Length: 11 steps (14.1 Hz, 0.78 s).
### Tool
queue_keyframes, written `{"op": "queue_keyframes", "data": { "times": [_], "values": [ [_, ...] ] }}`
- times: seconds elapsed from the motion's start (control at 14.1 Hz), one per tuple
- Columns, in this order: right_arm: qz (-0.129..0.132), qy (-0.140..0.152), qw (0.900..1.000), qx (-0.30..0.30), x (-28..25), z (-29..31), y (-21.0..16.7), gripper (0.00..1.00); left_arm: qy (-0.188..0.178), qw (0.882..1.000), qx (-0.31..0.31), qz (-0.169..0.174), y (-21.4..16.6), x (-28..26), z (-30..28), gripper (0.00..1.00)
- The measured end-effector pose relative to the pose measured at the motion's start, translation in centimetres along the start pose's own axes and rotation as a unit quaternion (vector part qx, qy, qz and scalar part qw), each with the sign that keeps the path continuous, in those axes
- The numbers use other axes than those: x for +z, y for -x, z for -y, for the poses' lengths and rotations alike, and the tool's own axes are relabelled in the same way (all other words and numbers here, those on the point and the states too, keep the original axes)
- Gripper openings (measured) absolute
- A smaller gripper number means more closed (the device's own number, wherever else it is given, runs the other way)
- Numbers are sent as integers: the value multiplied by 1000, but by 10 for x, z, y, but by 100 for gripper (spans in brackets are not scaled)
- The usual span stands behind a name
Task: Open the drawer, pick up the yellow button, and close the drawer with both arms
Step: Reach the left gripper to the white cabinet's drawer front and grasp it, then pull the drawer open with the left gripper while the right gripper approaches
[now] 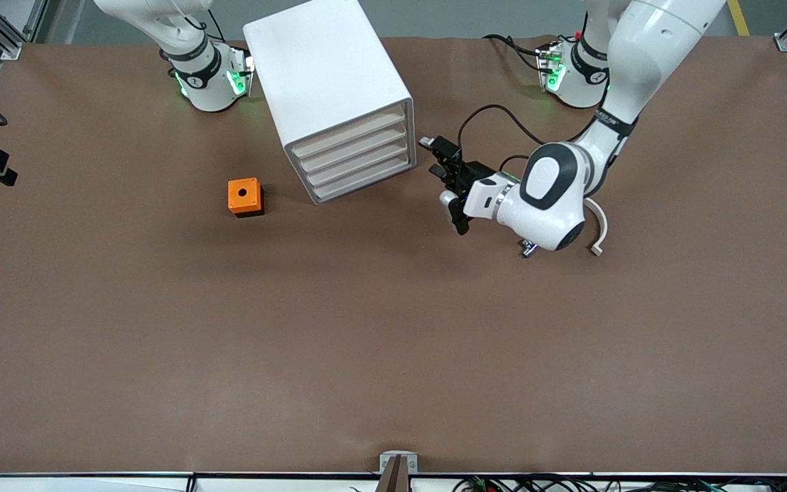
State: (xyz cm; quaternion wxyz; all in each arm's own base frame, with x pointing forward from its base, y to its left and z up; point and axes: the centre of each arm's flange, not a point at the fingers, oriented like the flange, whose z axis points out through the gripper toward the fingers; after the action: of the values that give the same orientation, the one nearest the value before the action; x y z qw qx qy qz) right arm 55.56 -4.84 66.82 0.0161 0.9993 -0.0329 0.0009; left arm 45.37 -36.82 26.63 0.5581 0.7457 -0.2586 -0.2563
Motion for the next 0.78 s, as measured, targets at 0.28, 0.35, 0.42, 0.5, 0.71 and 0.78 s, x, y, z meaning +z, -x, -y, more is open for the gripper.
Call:
{"op": "queue_keyframes", "data": {
  "times": [0.28,0.35,0.42,0.5,0.71,0.78],
  "values": [
    [3,0,1000,1,4,-1,-2,100,37,999,9,-6,-13,49,-12,92],
    [6,1,1000,1,6,0,-3,100,41,999,22,-8,-15,58,-14,92],
    [11,1,1000,7,12,1,-6,100,46,998,32,-9,-16,65,-13,88],
    [16,2,1000,19,18,3,-9,100,52,998,39,-10,-16,68,-9,81],
    [30,7,998,61,39,22,-22,100,67,997,39,-15,-18,75,6,74],
    [26,9,997,72,45,36,-28,100,73,997,36,-18,-19,80,8,71]
  ]
}}
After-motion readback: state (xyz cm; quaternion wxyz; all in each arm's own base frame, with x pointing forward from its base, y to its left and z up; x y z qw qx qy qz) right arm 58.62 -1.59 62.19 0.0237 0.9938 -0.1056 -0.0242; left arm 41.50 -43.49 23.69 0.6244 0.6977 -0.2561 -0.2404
